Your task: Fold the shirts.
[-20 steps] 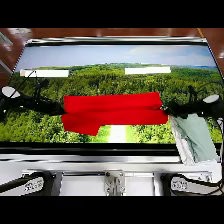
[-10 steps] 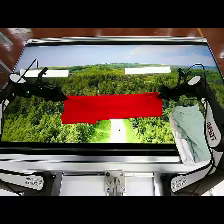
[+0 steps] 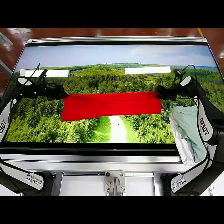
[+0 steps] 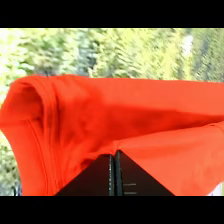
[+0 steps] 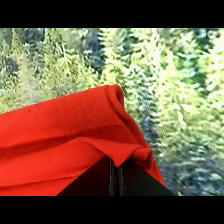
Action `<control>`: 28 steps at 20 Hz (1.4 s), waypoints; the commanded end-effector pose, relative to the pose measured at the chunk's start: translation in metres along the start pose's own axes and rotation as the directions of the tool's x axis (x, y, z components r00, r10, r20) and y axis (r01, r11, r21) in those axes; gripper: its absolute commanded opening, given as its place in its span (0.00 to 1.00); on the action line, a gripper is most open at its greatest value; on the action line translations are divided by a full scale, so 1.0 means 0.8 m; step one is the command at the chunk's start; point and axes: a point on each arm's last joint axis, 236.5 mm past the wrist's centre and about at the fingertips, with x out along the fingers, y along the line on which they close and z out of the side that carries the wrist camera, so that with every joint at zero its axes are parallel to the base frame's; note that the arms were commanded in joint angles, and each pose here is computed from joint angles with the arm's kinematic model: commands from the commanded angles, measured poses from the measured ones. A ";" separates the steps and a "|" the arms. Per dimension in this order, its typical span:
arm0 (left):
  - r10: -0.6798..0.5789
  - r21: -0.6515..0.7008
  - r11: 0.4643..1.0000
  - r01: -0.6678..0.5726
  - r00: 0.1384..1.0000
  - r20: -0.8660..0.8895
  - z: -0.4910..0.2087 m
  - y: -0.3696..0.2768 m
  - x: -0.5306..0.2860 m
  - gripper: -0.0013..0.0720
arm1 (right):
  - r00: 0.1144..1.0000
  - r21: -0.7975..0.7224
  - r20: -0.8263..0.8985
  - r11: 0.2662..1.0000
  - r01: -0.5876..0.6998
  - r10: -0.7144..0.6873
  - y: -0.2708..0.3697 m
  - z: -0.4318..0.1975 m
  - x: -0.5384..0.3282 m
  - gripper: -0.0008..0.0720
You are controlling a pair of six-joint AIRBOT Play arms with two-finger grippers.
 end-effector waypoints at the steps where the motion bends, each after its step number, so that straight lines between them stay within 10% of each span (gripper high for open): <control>1: -0.002 -0.037 0.999 0.001 1.000 -0.012 -0.003 0.006 0.006 0.14 | 0.999 -0.025 -0.038 1.000 0.001 -0.002 0.014 -0.016 0.023 0.19; 3: -0.015 -0.047 0.999 0.013 0.999 -0.036 -0.008 0.005 -0.002 0.59 | 0.999 -0.073 -0.047 0.997 -0.011 0.007 0.020 -0.017 0.017 0.79; 7: -0.063 -0.070 0.996 0.055 0.991 -0.118 -0.025 0.005 -0.026 0.66 | 1.000 -0.069 0.018 0.998 -0.011 0.012 0.004 0.012 -0.034 0.97; 19: -0.211 -0.047 0.977 0.207 0.968 -0.138 -0.030 -0.056 -0.041 0.54 | 0.927 0.063 0.015 0.925 -0.376 0.375 0.052 0.018 -0.082 0.97; 28: -0.235 -0.047 0.972 0.230 0.964 -0.122 -0.026 -0.063 -0.042 0.54 | 0.993 0.085 -0.120 0.996 0.010 0.001 -0.081 -0.022 -0.082 0.96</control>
